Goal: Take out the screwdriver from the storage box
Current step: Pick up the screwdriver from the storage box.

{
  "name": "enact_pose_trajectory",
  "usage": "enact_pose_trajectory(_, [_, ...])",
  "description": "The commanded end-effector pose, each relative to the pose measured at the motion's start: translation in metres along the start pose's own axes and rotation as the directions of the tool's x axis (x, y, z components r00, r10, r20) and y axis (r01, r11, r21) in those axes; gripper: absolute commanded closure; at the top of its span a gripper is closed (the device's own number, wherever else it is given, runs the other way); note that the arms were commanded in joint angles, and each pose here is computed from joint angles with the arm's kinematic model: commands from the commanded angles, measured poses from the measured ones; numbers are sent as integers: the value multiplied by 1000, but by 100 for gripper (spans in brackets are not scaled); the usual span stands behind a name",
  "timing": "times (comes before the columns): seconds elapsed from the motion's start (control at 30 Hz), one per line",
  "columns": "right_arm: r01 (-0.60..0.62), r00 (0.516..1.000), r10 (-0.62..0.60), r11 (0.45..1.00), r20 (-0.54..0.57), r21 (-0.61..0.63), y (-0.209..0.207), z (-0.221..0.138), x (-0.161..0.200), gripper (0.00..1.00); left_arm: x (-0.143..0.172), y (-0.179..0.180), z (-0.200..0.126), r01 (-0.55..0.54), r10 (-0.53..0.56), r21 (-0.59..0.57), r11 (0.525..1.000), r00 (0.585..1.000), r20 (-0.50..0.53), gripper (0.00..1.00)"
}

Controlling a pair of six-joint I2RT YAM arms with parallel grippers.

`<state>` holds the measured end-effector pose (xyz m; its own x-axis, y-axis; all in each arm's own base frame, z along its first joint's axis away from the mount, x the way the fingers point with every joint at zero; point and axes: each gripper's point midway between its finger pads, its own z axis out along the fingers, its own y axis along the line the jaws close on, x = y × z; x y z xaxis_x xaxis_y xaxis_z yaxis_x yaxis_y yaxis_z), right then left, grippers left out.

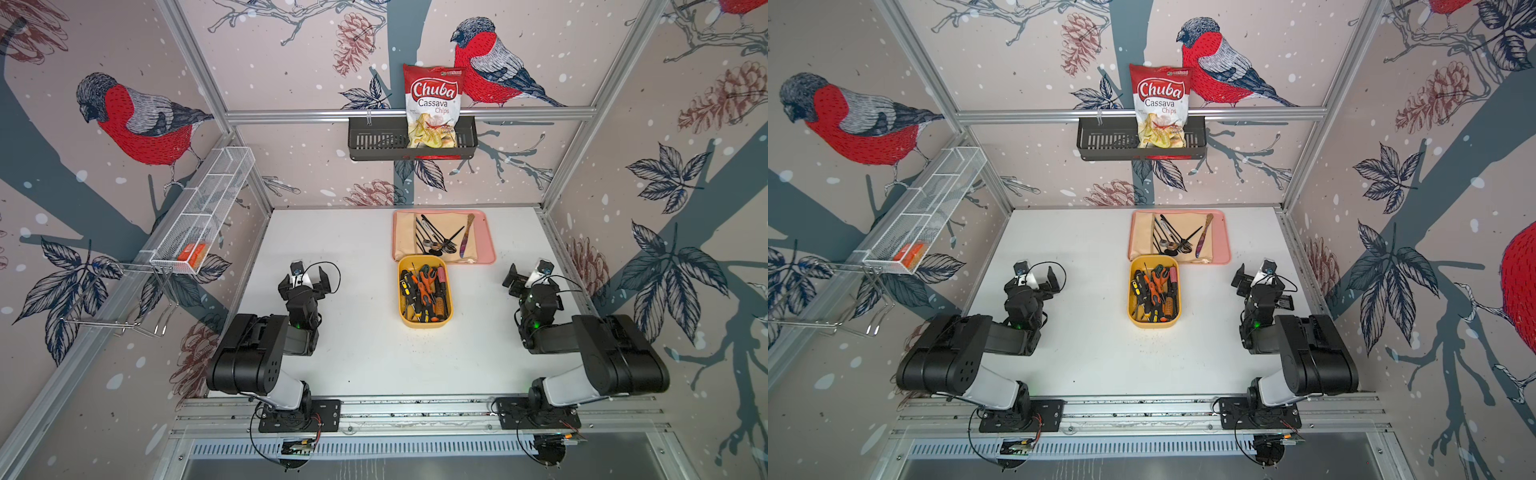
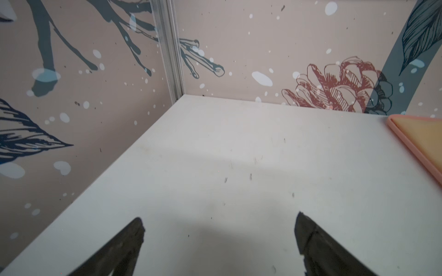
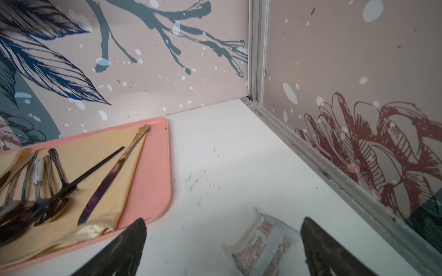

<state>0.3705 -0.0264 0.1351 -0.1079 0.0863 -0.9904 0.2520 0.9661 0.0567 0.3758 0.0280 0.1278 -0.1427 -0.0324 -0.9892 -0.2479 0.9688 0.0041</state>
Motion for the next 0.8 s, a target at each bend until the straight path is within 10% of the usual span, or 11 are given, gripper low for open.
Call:
enact_pose_trajectory(0.0, [21,1000,-22,996,8,92,-8,5,-22,0,-20,-2,8,-42,42,-36,998,999,5,0])
enact_pose_trajectory(0.13, [-124,991,120,989,54,77,-9,3,-60,0,-43,-5,13,-42,42,-72,997,999,-7,0])
enact_pose_trajectory(0.33, [-536,844,520,830,-134,-152,17,9,-102,0,-79,-6,31,383,-382,-22,923,912,-150,1])
enact_pose_trajectory(0.47, [-592,804,508,735,-308,-332,58,9,-113,13,-88,-55,36,415,-343,184,891,881,-327,15])
enact_pose_trajectory(0.77, [-582,745,340,752,-574,-310,119,-14,-92,35,-55,-125,4,570,-244,330,753,707,-664,37])
